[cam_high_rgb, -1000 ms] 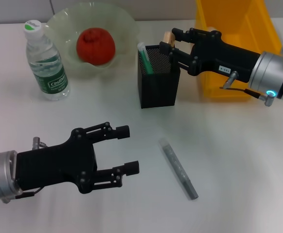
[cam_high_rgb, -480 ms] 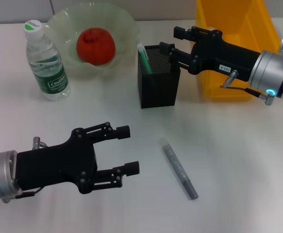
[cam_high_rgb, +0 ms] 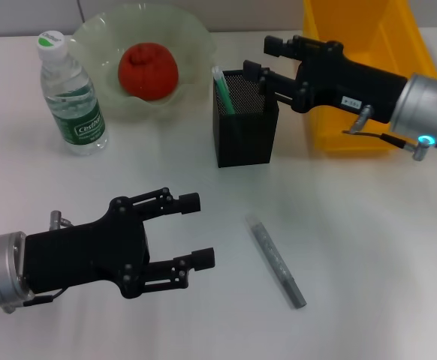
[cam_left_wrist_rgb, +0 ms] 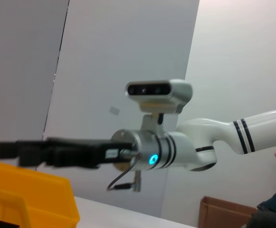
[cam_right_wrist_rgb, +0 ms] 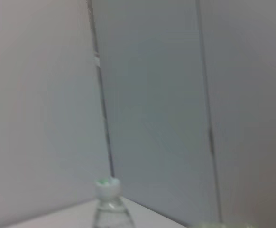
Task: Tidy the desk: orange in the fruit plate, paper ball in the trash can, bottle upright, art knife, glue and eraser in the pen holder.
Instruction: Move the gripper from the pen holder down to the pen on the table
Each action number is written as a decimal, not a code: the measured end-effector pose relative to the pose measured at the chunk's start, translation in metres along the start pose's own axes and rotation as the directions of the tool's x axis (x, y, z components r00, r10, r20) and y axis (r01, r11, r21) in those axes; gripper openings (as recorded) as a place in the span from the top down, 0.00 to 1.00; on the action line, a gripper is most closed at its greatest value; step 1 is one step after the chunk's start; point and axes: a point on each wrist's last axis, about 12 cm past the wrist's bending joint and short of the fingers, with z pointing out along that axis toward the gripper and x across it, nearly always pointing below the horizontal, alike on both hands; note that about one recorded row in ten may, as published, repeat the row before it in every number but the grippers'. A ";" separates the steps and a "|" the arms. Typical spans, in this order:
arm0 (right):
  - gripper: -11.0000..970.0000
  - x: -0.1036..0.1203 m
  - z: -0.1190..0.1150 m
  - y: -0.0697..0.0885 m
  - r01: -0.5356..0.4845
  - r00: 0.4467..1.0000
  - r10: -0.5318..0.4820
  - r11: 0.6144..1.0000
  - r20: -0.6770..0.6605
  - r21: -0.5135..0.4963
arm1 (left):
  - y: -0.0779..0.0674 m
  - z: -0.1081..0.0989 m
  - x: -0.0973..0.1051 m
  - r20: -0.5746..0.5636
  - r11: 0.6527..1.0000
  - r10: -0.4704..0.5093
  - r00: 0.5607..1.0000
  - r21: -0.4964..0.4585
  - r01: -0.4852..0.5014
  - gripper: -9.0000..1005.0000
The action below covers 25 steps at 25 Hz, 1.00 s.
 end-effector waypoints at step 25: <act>0.43 -0.128 0.018 0.046 -0.154 0.661 0.049 0.986 -0.749 -0.071 | 0.000 -0.001 0.001 -0.003 1.000 -0.001 1.000 -0.009 0.001 0.23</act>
